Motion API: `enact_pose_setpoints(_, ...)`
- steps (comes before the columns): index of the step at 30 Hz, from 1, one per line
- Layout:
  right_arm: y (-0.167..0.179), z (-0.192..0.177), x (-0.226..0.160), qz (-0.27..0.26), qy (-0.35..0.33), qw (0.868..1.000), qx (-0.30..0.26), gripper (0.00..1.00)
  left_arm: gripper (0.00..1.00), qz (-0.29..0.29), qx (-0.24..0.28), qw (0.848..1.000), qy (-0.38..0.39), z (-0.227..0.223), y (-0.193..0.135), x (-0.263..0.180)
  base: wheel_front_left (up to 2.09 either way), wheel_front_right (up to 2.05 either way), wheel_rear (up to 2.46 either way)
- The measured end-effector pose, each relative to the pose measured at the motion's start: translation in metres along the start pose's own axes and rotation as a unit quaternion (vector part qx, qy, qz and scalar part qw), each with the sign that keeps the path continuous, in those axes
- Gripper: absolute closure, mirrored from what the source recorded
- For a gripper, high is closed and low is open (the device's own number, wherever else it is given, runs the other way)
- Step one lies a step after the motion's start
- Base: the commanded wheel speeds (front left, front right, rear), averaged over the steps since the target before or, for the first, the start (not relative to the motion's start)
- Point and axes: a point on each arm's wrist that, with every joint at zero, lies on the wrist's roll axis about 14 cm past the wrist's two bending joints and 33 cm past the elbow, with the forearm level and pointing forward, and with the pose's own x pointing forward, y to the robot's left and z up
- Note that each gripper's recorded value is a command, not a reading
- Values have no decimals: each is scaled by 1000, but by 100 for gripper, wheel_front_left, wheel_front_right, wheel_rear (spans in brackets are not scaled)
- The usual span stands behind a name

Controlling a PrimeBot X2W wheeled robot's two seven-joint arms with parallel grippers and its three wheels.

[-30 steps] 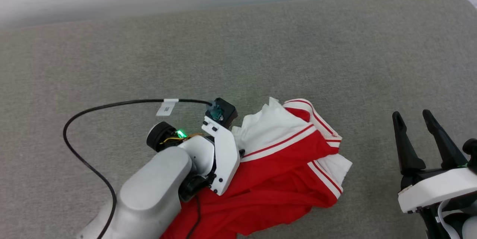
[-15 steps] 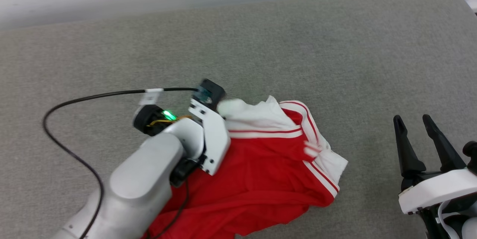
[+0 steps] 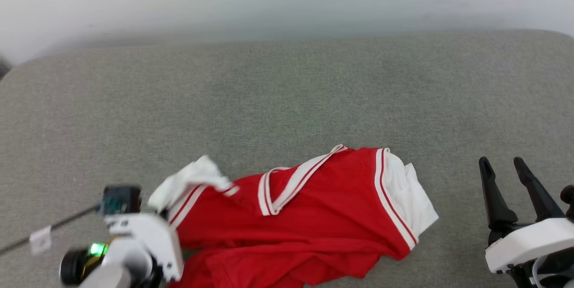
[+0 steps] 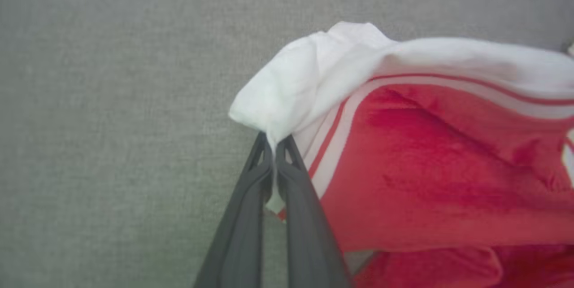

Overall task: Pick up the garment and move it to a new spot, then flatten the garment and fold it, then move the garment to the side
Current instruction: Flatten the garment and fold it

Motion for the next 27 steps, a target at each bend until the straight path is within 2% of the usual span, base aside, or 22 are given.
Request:
enact_pose_setpoints(4, 2, 1, -3, 2, -1, 1000, 1, 0, 100, 42, -56, 997, 42, -50, 21, -27, 0, 0, 0)
enact_pose_setpoints(5, 2, 2, -4, 2, -2, 1000, 0, 0, 82, 44, -66, 996, 46, -57, 21, -30, 0, 0, 0)
enact_pose_setpoints(6, 0, 2, -5, -1, -3, 1000, -2, 0, 31, 46, -73, 995, 49, -62, 21, -34, 0, 0, 0)
enact_pose_setpoints(7, -1, 3, -7, -3, -4, 1000, -4, 0, 0, 45, -80, 995, 49, -64, 20, -36, 0, 0, 0)
enact_pose_setpoints(10, -2, 6, -11, -5, -7, 1000, -6, 0, 0, 42, -83, 995, 23, -57, 16, -41, 0, 0, 0)
enact_pose_setpoints(16, -2, 12, -27, -6, -11, 1000, -10, 0, 0, 33, -37, 992, -116, -1, 12, -54, 0, 0, 0)
enact_pose_setpoints(22, -2, 19, -41, -7, -18, 1000, -10, 0, 0, 5, 6, 967, -253, 56, -8, -77, 0, 0, 0)
enact_pose_setpoints(27, -4, 11, -45, -13, 3, 1000, -2, 0, 0, -9, 11, 954, -301, 74, -22, -86, 0, 0, 0)
